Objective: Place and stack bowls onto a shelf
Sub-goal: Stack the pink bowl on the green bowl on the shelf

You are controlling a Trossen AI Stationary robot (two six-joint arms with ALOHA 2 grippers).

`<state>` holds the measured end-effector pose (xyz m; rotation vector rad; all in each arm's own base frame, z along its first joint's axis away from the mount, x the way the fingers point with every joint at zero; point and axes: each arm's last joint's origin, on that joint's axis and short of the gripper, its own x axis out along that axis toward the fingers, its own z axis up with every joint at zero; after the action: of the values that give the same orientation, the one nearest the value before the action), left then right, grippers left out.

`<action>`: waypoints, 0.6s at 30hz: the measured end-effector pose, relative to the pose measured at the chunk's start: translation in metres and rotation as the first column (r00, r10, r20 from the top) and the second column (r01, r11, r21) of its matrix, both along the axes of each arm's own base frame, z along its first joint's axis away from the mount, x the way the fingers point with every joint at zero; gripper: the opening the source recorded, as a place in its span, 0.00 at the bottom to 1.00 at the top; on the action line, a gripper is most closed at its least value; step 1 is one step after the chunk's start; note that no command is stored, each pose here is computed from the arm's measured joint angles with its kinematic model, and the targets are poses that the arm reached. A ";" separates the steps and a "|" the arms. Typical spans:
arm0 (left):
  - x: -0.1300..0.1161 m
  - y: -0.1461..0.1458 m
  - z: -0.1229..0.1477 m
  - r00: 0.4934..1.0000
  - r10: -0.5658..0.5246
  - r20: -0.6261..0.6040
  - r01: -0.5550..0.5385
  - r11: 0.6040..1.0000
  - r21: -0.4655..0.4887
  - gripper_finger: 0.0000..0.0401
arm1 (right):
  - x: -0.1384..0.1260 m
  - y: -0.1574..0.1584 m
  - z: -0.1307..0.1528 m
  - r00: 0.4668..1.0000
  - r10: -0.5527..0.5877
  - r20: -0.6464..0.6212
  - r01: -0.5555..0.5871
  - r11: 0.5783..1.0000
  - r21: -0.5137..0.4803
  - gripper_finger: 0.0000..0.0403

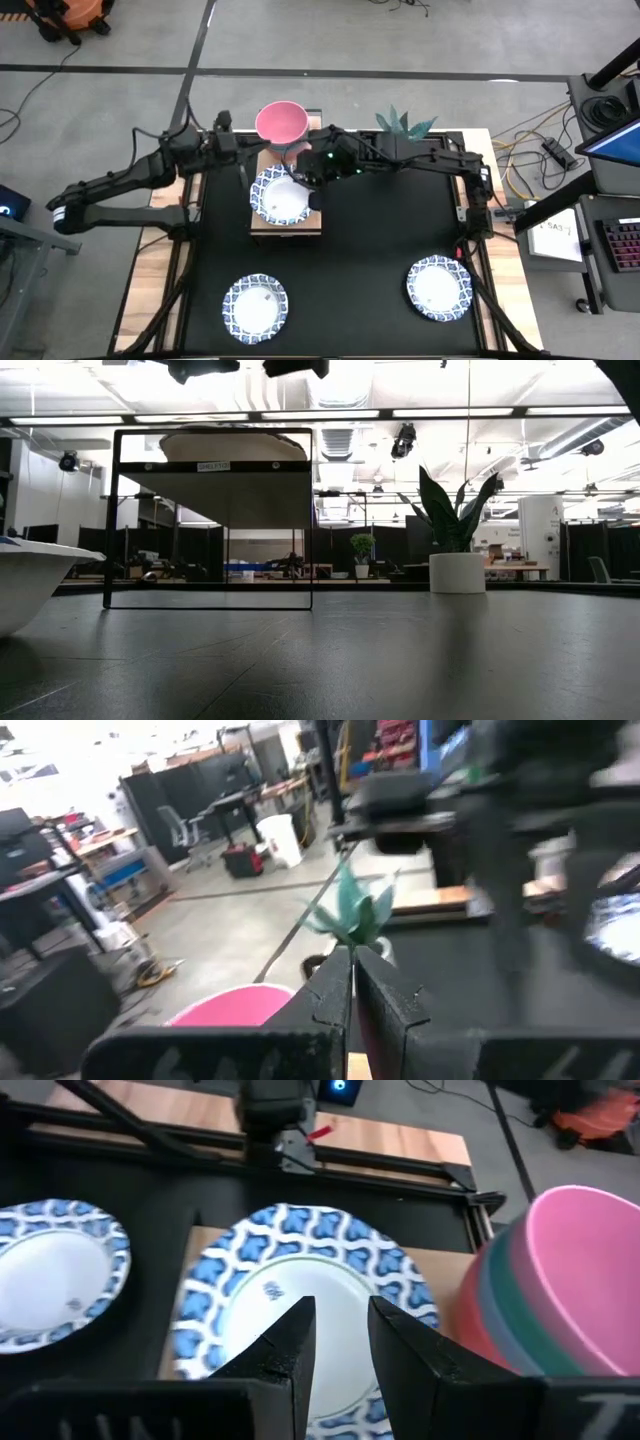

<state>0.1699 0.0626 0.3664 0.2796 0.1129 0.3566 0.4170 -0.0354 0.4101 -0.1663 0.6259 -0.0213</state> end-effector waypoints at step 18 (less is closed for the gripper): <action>0.008 0.110 -0.010 0.991 0.025 -0.130 -0.042 0.991 -0.130 0.00 | -0.038 0.049 -0.024 0.996 -0.032 0.087 0.028 0.999 0.046 0.21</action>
<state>0.1775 0.1722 0.3566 0.1696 0.2667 0.3625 0.3786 0.0135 0.3862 -0.1125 0.5404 -0.0434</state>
